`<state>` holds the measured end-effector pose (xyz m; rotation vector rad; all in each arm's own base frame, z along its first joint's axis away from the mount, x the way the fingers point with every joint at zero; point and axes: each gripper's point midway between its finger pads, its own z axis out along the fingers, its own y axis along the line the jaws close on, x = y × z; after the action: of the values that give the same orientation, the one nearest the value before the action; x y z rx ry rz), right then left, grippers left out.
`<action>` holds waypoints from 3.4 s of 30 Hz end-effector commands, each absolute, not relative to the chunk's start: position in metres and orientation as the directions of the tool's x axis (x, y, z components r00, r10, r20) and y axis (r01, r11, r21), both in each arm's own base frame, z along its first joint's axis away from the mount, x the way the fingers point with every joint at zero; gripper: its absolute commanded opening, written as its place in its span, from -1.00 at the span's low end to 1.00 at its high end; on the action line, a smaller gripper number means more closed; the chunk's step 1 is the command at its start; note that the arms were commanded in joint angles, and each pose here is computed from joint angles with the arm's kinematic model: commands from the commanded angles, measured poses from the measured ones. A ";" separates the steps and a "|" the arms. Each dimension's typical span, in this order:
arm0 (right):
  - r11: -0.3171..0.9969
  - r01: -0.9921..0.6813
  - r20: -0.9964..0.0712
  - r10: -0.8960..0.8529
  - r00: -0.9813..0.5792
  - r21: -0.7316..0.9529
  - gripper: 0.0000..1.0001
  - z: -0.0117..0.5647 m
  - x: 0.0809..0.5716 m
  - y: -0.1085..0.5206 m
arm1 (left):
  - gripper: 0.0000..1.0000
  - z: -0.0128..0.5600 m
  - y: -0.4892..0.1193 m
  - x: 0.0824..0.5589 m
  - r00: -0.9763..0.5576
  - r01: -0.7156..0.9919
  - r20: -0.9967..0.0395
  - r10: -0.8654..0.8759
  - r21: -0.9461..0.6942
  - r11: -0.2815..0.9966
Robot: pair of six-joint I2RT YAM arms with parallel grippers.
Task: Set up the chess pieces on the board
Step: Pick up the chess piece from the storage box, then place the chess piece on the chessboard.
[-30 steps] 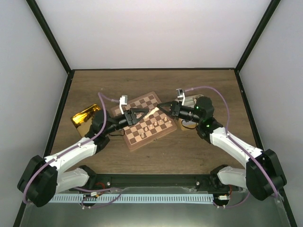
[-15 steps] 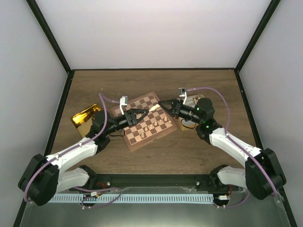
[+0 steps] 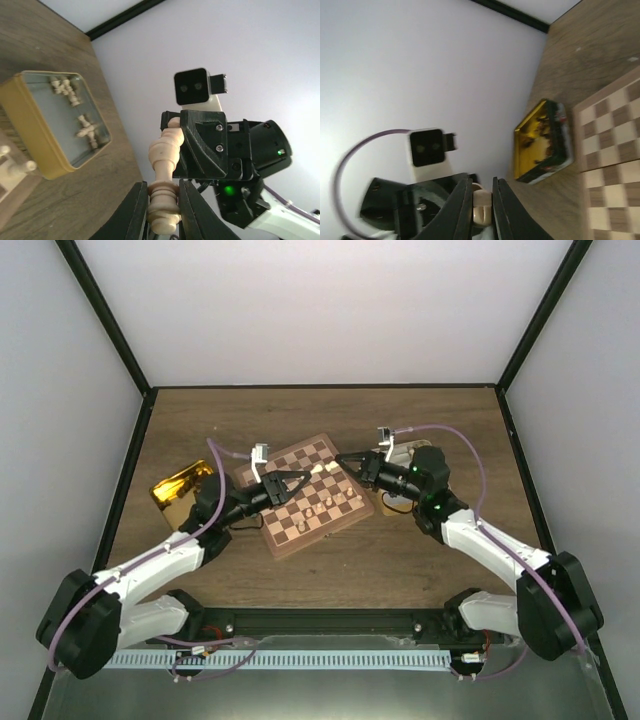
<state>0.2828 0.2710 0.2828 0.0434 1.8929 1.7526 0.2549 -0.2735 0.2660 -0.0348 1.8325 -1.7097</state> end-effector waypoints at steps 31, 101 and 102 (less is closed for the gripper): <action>0.923 -0.381 -0.785 -0.194 -0.588 0.058 -0.91 0.087 0.285 0.250 | -0.92 0.189 -0.201 0.309 -0.766 0.176 -0.604 -0.219 -0.525 0.833; 0.928 -0.233 -0.822 0.118 -0.557 0.291 -0.01 0.194 0.295 0.237 | -0.92 0.106 -0.164 0.229 -0.976 0.183 -0.155 0.151 -0.223 0.957; 0.932 -0.220 -0.819 0.123 -0.560 0.290 -0.01 0.193 0.295 0.234 | -0.92 0.104 -0.164 0.229 -0.976 0.190 -0.141 0.164 -0.202 0.961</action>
<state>0.2934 0.2497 0.1941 -0.1577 2.0755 0.5079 0.2396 -0.1747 0.1086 0.1695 2.8932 -0.4781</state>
